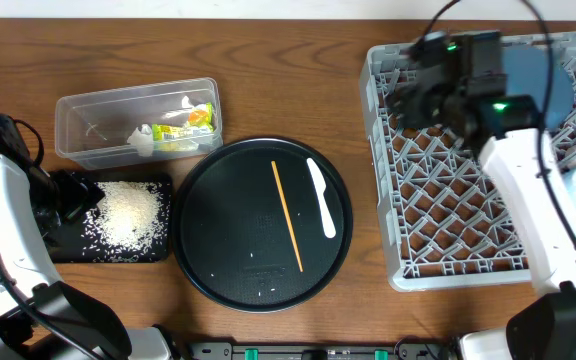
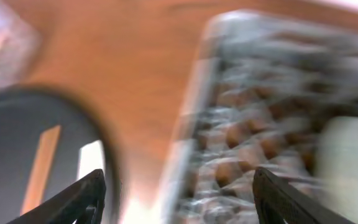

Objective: Sort waste into correct bins and load items into the dishwasher rack
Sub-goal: 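Release the mint-green cup and lift the right gripper from the rack, then reach the right gripper to the wooden chopstick on the round tray and grasp it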

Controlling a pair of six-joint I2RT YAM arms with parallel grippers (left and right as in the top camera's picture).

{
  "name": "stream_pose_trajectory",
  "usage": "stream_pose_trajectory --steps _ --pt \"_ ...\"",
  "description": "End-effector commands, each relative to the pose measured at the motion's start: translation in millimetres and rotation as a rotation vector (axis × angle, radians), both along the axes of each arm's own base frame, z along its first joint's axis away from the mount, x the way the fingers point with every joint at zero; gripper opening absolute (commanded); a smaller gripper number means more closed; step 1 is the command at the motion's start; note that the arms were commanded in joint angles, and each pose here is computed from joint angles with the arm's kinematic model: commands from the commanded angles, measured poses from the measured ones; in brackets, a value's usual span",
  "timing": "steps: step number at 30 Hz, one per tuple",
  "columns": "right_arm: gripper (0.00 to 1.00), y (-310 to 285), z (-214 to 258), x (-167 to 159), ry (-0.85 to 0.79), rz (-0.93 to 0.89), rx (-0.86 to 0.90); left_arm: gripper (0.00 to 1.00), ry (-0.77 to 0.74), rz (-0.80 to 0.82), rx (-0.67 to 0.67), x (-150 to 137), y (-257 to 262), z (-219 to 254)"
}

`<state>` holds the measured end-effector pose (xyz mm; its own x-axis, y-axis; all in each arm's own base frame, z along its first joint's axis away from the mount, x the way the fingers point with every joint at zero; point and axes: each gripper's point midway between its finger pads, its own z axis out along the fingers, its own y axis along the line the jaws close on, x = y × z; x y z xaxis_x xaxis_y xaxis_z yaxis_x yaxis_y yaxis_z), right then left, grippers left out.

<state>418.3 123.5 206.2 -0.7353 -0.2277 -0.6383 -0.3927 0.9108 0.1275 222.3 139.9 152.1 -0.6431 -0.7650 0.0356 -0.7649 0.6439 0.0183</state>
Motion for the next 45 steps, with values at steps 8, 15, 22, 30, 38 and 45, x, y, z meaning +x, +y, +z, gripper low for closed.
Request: stream_pose_trajectory --steps 8,15,22,30,38,45 --pt "0.73 130 -42 -91 0.226 0.343 -0.012 0.88 -0.001 0.031 0.007 -1 1 2" --pt "0.69 173 -94 -131 0.394 0.35 -0.081 0.88 0.0 0.046 0.007 -1 1 2" --pt "0.64 176 -146 -142 0.461 0.251 -0.241 0.88 0.0 0.05 0.007 -1 1 2" --pt "0.52 166 -187 -157 0.555 0.198 -0.354 0.88 -0.012 0.05 -0.013 1 -2 2" --pt "0.48 168 -197 -161 0.54 0.188 -0.4 0.88 -0.014 0.05 -0.015 2 -3 2" --pt "0.47 173 -197 -156 0.492 0.179 -0.41 0.88 -0.013 0.05 -0.015 2 -3 2"
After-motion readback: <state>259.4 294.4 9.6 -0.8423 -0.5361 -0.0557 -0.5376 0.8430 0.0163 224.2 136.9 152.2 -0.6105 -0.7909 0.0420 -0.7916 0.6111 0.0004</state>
